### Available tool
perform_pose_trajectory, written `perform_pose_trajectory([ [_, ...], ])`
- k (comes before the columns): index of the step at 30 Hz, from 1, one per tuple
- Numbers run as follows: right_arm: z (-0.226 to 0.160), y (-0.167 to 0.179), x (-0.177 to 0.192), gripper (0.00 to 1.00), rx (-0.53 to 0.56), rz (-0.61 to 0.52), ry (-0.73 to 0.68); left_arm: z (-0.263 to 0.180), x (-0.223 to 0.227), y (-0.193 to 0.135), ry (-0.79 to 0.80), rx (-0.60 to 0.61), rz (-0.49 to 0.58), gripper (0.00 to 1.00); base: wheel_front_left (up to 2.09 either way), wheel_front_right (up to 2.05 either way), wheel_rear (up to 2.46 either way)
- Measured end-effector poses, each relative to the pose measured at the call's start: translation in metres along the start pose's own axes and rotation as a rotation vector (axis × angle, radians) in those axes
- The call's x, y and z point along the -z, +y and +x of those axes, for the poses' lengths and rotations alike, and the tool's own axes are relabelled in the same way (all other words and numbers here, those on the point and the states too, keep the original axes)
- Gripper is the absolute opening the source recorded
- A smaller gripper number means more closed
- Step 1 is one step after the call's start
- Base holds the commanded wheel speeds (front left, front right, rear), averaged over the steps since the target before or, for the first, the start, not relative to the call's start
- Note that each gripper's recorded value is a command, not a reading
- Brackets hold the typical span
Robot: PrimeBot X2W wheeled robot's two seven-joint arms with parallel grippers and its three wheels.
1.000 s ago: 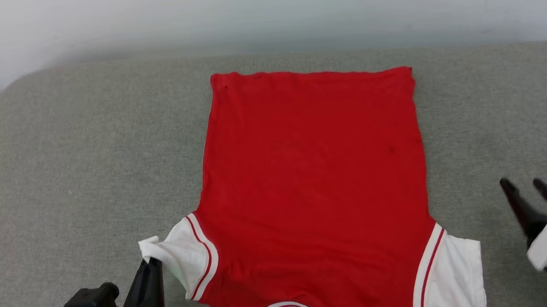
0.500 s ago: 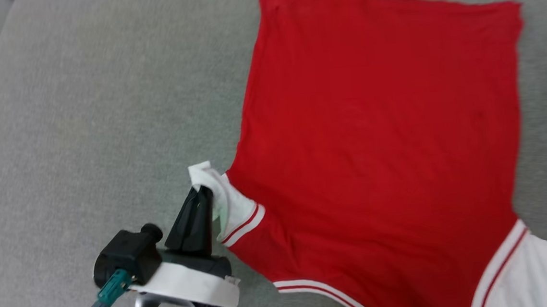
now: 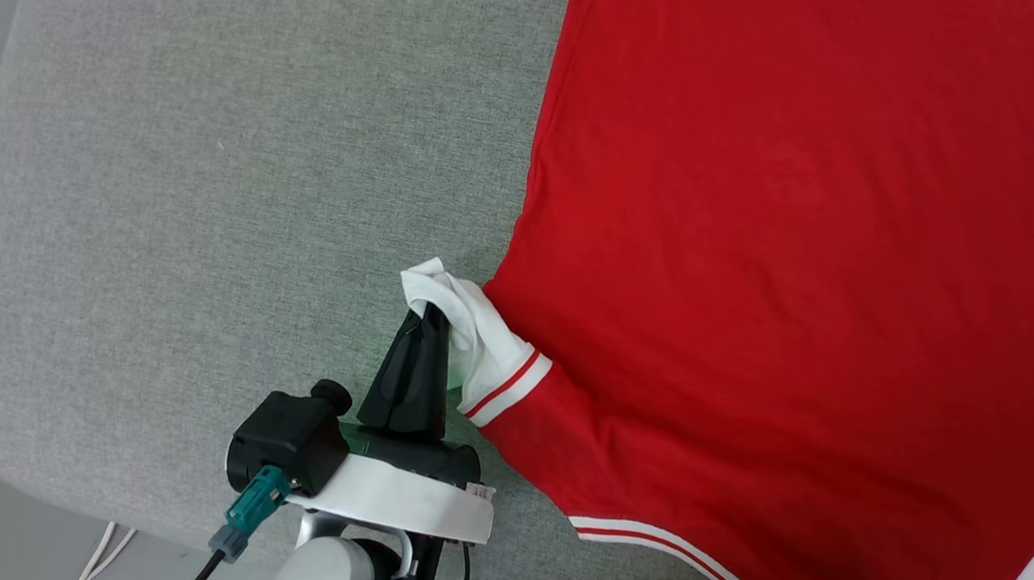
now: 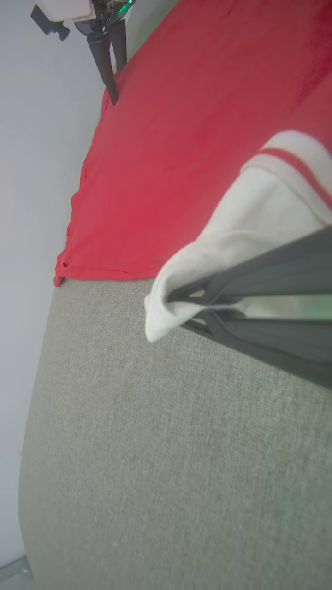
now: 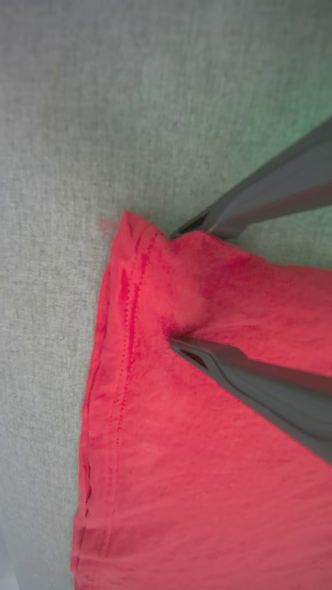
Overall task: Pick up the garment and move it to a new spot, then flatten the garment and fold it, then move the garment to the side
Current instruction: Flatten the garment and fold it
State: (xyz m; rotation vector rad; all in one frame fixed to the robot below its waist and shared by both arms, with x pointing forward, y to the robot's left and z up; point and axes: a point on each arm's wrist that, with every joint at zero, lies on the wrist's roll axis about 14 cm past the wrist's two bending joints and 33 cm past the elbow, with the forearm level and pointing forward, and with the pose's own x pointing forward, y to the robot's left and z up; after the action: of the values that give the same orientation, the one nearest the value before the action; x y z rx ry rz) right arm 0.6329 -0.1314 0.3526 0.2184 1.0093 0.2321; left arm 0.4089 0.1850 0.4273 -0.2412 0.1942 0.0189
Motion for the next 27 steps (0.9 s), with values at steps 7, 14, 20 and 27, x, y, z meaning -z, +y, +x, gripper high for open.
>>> perform_pose_trajectory([
  [7, -0.005, -0.001, 0.01, 0.0, 0.007, 0.047, 0.079, -0.003, 0.002, 0.007, 0.005, -0.018, 0.009, 0.0, 0.0, 0.0, 0.0],
  [14, -0.036, 0.01, 0.011, 0.0, 0.04, -0.05, 0.068, -0.014, -0.011, 0.012, -0.031, -0.028, 0.016, 0.0, 0.0, 0.0, 0.0],
  [20, -0.099, 0.006, 0.001, 0.0, 0.106, -0.203, -0.016, -0.038, -0.018, 0.019, -0.042, -0.051, 0.009, 0.0, 0.0, 0.0, 0.0],
  [27, -0.173, -0.024, 0.052, 0.0, 0.178, -0.312, 0.008, -0.057, -0.025, 0.018, -0.039, -0.041, 0.02, 0.0, 0.0, 0.0, 0.0],
])
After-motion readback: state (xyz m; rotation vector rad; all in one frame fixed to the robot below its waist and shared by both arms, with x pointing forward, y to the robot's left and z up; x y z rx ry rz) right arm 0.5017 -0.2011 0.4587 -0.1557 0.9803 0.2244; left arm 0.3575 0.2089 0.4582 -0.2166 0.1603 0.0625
